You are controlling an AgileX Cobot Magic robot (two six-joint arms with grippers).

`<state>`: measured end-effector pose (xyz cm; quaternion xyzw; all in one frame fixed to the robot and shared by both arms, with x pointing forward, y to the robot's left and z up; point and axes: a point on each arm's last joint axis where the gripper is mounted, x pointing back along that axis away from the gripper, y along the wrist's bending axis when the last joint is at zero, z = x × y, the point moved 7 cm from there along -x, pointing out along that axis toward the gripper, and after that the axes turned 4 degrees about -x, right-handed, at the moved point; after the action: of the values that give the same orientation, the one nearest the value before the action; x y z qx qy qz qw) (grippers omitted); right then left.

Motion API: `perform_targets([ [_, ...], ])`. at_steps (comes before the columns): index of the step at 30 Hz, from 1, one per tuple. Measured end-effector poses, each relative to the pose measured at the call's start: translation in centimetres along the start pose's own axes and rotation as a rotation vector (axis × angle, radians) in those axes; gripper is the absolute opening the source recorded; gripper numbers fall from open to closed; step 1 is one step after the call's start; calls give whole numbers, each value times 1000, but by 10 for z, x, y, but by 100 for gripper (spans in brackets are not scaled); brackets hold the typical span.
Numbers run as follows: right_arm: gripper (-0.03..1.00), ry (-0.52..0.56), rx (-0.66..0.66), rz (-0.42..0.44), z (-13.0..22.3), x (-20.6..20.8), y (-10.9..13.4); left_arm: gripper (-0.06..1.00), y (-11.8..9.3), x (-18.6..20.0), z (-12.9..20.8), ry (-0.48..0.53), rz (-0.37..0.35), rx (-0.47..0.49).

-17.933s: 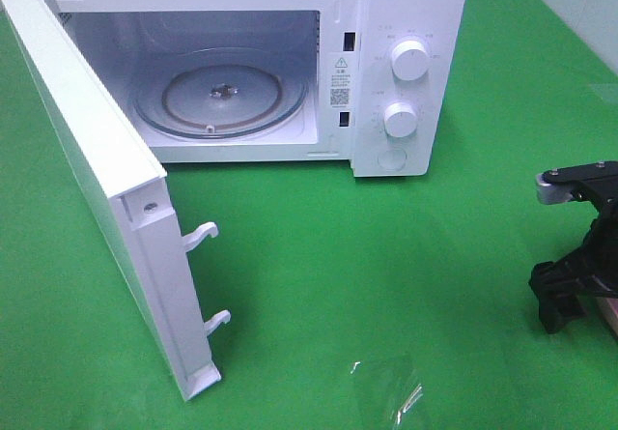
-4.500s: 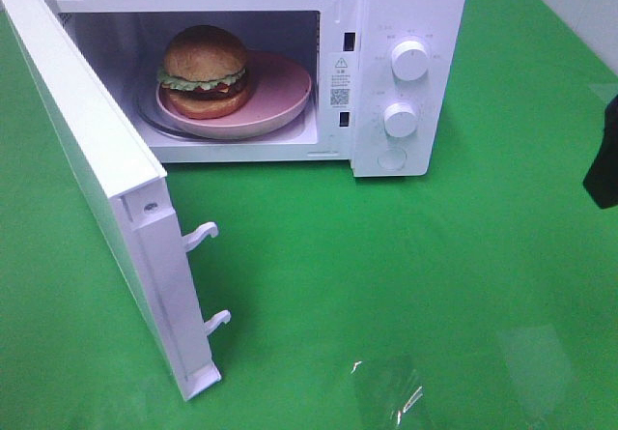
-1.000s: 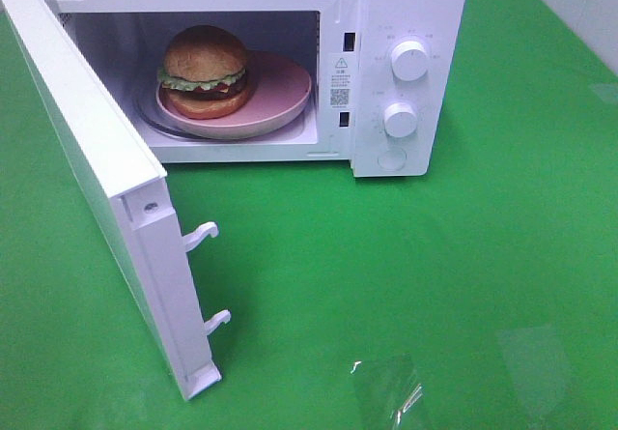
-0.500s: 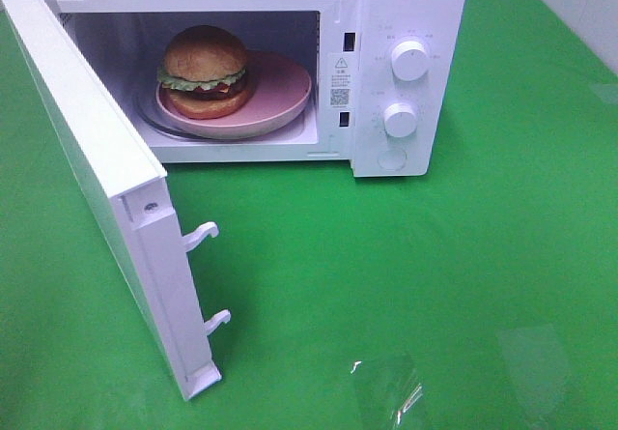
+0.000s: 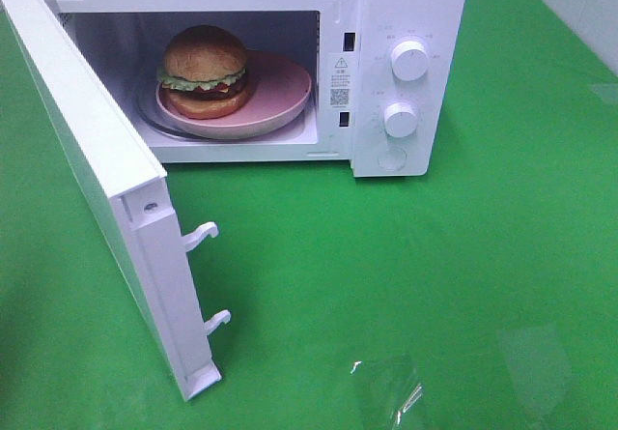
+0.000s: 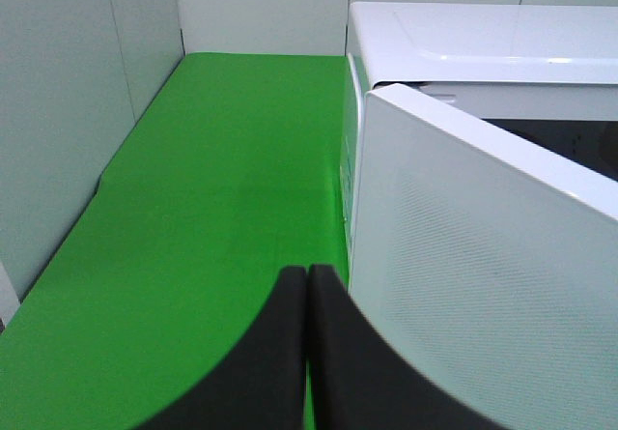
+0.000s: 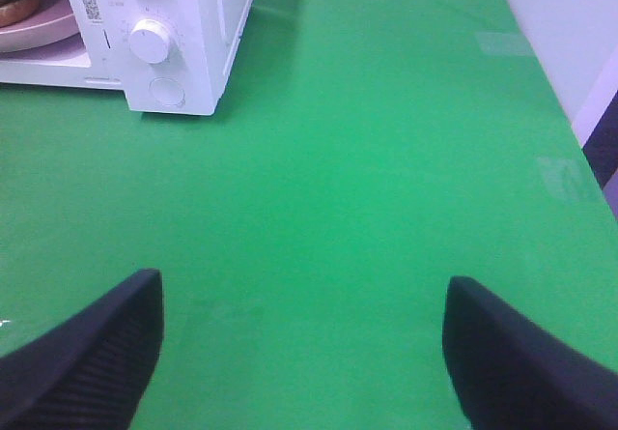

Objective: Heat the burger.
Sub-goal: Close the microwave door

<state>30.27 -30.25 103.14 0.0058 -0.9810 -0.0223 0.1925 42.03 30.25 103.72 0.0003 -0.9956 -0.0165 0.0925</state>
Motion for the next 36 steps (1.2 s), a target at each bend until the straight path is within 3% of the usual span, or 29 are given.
perform_targets([
  [7,76,0,0,0,0,0,0,0,10,-20,22,-73,-65,13],
  [13,76,0,0,0,0,0,0,0,10,-35,35,-40,-69,43],
  [17,76,0,0,0,0,0,0,0,3,-51,44,-8,-22,5],
  [19,76,0,0,0,0,0,0,0,-12,-65,53,10,69,-31],
  [20,76,0,0,0,0,0,0,0,-12,-65,53,10,69,-31],
  [23,76,0,0,0,0,0,0,0,-28,-75,55,-19,169,-38],
  [28,76,0,0,0,0,0,0,0,-38,-82,61,-1,223,-54],
  [32,76,0,0,0,0,0,0,0,-65,-97,62,23,329,-74],
  [36,76,0,0,0,0,0,0,0,-79,-105,62,30,376,-80],
])
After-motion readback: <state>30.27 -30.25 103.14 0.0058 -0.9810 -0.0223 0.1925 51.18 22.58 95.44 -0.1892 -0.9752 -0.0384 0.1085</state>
